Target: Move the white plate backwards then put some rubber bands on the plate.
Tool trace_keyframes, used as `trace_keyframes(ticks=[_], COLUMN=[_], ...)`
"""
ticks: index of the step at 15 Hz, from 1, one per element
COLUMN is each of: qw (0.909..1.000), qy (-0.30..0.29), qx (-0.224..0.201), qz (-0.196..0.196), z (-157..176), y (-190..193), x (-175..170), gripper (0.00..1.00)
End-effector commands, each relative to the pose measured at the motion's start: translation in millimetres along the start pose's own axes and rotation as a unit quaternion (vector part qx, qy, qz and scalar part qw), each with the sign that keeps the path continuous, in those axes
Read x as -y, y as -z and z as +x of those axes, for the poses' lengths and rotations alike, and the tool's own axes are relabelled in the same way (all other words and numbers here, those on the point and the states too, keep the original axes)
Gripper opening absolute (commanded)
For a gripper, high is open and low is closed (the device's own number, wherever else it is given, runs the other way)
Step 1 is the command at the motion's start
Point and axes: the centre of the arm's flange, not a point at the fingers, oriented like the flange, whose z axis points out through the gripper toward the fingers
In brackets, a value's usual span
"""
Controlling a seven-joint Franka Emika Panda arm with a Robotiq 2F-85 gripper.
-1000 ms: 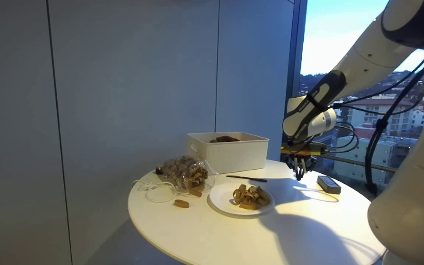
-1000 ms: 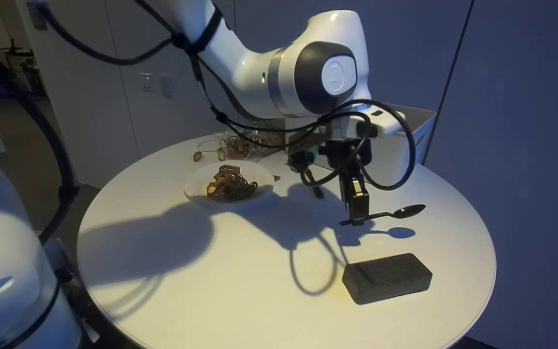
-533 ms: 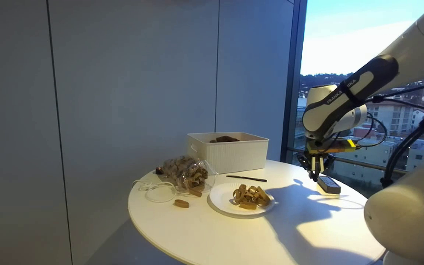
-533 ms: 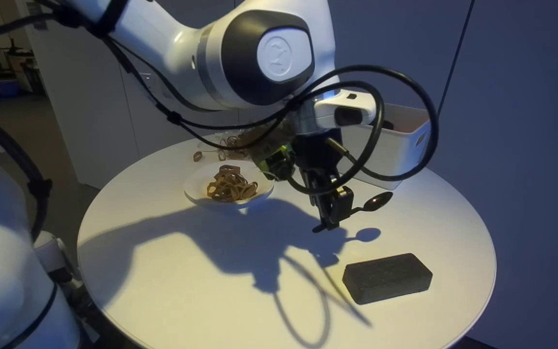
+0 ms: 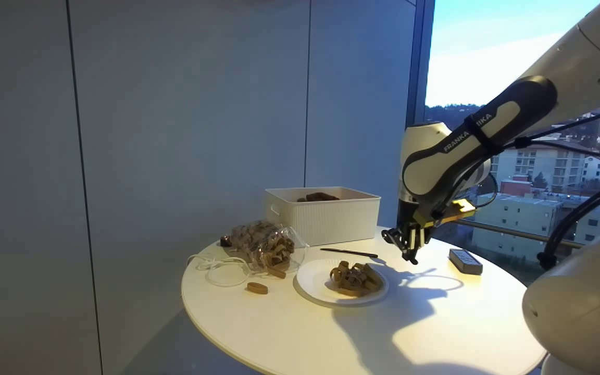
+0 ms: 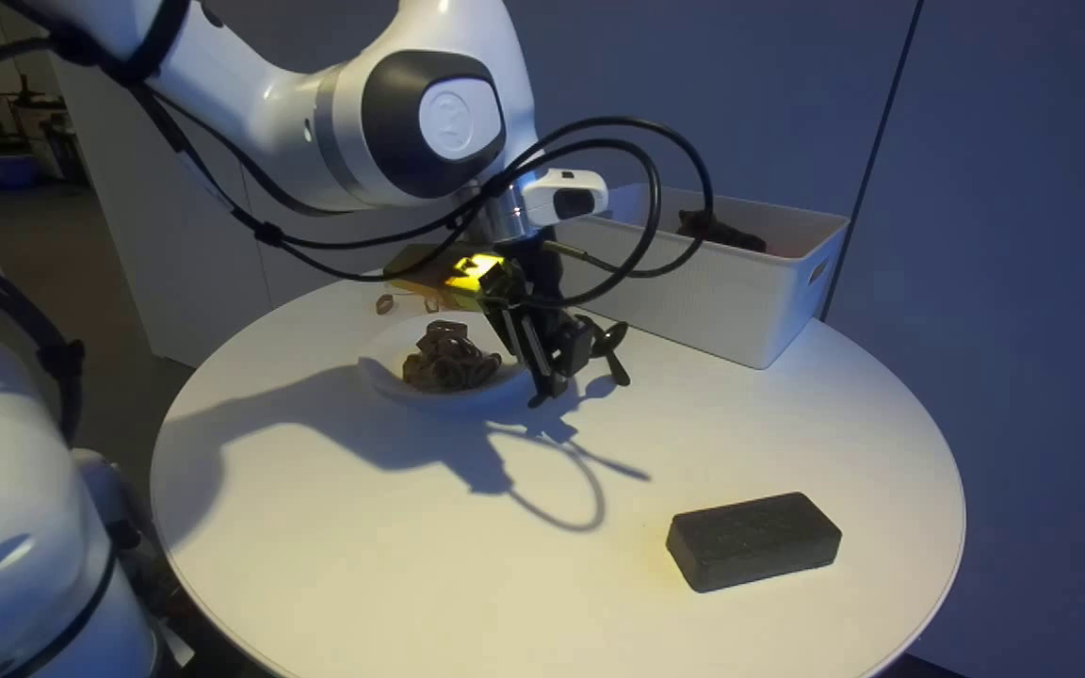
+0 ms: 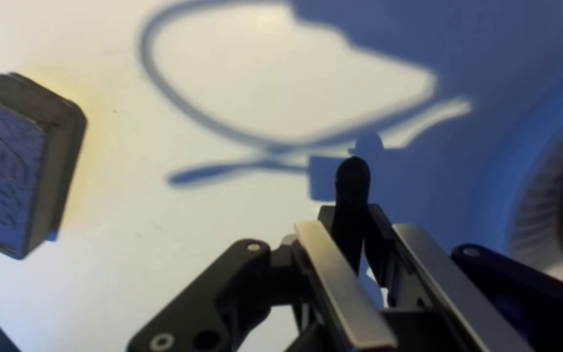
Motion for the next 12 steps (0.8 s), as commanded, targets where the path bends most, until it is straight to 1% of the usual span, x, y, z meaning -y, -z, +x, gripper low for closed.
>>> trace_keyframes(ticks=[1,3,5,6,7,8,9,11,12], qw=[0.9949,0.9924,0.9895,0.9895,0.9892,0.9896,0.9894,0.9896,0.9899], qy=[0.092,0.111,0.126,0.125,0.127,0.126,0.125,0.123,0.12], qx=[-0.008,0.021,0.036,0.042,0.043,0.042,0.046,0.045,0.045], qz=[0.04,0.051,0.061,0.059,0.059,0.057,0.057,0.059,0.059], z=[-2.0,1.5,-0.8,-0.3,-0.1,-0.1,0.1,0.1,-0.6], y=[7.2,-2.3,-10.4,-13.4,-16.4,-18.4,-19.6,-19.7,-17.6], x=[24.5,30.7,32.9,33.5,33.5,33.4,33.2,31.7,30.1], gripper=[0.09,0.09,0.09,0.14,0.45,0.47,0.52,0.67,0.73])
